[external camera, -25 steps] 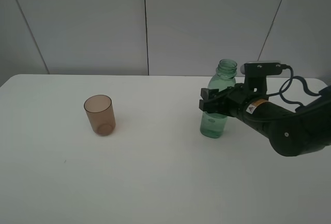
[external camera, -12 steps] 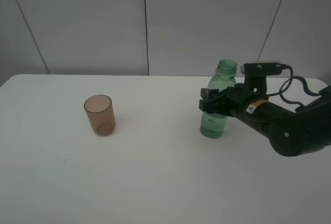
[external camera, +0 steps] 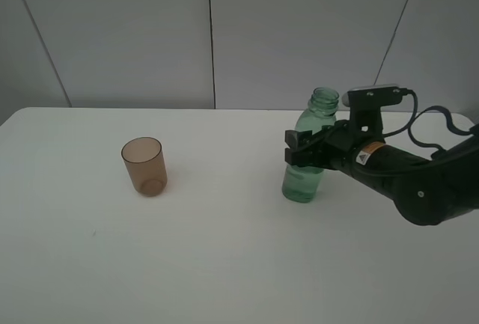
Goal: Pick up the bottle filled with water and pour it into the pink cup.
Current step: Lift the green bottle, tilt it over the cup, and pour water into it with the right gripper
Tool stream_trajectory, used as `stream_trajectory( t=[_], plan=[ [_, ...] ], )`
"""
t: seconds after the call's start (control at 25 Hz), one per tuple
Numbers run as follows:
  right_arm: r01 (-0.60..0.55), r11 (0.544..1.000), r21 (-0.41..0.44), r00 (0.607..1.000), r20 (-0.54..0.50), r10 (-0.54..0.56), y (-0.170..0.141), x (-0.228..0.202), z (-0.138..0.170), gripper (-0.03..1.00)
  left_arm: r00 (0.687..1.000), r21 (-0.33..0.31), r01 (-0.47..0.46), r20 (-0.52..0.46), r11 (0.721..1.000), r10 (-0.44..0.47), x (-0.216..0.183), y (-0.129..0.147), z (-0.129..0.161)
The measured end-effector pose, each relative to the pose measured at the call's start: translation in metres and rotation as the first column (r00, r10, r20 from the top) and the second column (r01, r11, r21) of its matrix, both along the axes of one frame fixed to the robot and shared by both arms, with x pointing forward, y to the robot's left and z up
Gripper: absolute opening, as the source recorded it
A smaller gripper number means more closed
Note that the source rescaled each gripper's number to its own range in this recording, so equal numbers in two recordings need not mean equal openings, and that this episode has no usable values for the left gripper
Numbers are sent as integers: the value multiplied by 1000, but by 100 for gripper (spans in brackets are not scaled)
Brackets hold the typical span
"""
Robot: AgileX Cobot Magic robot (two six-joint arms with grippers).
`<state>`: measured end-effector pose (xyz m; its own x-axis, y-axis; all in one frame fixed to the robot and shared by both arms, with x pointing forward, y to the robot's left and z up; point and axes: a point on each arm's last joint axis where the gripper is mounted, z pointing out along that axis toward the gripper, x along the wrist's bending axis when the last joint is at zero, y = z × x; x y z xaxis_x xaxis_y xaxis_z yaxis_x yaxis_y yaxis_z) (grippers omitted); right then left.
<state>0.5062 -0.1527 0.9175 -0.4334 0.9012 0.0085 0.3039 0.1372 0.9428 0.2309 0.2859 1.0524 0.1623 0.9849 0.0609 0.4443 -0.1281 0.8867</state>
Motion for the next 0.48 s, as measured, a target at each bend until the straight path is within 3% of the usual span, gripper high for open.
stream_trajectory(
  t=[0.48],
  plan=[
    [-124, 987, -102, 992, -19, 123, 15, 10, 22, 1, 1000, 0, 0, 0, 1000, 0, 0, 0, 0]
  ],
)
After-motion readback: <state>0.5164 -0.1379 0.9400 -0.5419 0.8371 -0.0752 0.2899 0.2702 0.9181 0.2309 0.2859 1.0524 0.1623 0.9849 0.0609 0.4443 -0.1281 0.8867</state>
